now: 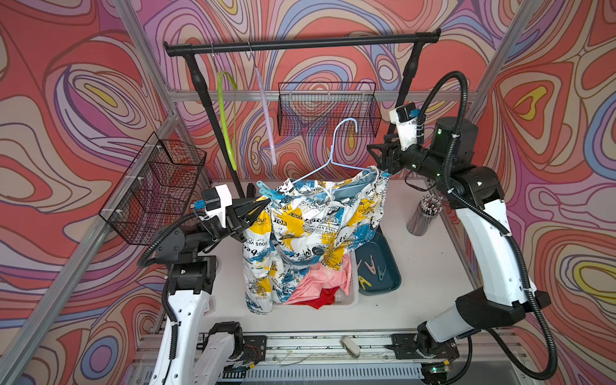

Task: Remove the clothespins securing shorts to the hanger
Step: Adjust the shorts in the basket, then remove the clothespin from the hanger.

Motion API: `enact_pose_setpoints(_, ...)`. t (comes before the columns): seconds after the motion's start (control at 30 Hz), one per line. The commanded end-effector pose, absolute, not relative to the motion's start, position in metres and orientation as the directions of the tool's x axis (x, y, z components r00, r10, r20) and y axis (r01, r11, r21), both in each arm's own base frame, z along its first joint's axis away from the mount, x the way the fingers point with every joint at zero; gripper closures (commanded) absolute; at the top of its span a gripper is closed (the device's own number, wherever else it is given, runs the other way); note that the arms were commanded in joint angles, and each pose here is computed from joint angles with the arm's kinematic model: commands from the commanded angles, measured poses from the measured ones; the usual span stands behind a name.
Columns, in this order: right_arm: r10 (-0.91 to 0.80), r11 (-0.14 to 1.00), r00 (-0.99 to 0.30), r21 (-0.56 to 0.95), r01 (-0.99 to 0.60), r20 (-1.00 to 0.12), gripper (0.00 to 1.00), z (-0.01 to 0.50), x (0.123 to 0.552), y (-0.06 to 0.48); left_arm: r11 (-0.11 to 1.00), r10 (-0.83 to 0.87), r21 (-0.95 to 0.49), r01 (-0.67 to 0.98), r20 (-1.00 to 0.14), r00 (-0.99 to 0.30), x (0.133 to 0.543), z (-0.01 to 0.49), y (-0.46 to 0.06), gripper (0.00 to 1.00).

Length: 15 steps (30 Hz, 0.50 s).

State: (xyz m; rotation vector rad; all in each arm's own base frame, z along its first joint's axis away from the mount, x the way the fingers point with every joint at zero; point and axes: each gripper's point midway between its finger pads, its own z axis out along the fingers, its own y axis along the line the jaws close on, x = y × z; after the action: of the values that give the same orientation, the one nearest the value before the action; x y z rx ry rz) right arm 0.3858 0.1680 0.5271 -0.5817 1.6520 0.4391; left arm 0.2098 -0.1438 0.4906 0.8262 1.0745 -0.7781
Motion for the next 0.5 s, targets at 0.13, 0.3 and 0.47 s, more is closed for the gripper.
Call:
enact_pose_setpoints(0.13, 0.171, 0.450, -0.097, 0.166, -0.877, -0.980, 0.38, 0.566, 0.377, 0.103, 0.499, -0.078, 0.251, 0.829, -0.940, 0.331, 0.207, 0.500, -0.143, 1.00)
enact_pose_setpoints(0.3, 0.109, 0.323, -0.126, 0.155, -0.934, -0.986, 0.39, 0.539, 0.367, 0.107, 0.517, -0.077, 0.260, 0.816, -0.935, 0.347, 0.207, 0.504, -0.141, 1.00)
enact_pose_setpoints(0.47, 0.057, 0.235, -0.165, 0.174, -0.956, -0.985, 0.39, 0.506, 0.353, 0.111, 0.529, -0.072, 0.260, 0.808, -0.935, 0.348, 0.206, 0.506, -0.140, 1.00)
